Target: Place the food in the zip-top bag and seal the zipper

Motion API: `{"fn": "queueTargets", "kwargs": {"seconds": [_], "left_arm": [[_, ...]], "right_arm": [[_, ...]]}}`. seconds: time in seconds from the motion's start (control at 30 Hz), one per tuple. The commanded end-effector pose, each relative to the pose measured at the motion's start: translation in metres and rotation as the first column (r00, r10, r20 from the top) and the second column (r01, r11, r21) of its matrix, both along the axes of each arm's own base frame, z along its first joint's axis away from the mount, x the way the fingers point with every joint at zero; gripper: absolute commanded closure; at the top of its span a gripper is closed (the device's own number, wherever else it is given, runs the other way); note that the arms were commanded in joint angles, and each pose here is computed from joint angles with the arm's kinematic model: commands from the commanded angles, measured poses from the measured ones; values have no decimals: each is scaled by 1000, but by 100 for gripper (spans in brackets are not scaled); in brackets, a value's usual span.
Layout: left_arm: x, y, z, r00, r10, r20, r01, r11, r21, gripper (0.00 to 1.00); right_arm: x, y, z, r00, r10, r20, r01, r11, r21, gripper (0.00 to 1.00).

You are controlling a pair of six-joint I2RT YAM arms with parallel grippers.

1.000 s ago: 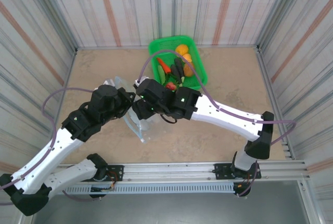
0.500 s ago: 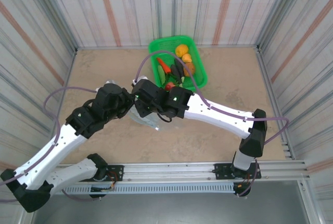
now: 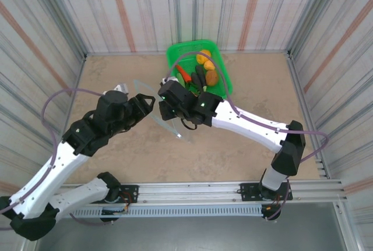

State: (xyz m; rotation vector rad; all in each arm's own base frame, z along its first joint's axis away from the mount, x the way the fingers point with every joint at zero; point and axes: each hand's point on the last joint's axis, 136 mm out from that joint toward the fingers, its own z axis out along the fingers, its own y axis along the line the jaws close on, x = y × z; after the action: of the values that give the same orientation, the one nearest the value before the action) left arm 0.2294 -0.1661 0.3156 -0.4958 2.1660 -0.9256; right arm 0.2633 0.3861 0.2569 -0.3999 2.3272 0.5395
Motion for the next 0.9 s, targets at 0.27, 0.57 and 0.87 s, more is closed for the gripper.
{"fn": "queueTargets", "kwargs": {"seconds": [0.27,0.57,0.87], "left_arm": [[-35,19,-7,984,-94,-149,105,992,64,32],[-15,-5,-50,952,-108,-285,104,994,-26,31],[0,8,-73,921,47,-386,-21,997,70,51]], "right_arm": [[13,-15,18,980,-198,-2,192,951,241,85],[3,2,10,983,-186,6,177,947,267,85],[-1,6,5,982,-188,17,177,951,254,85]]}}
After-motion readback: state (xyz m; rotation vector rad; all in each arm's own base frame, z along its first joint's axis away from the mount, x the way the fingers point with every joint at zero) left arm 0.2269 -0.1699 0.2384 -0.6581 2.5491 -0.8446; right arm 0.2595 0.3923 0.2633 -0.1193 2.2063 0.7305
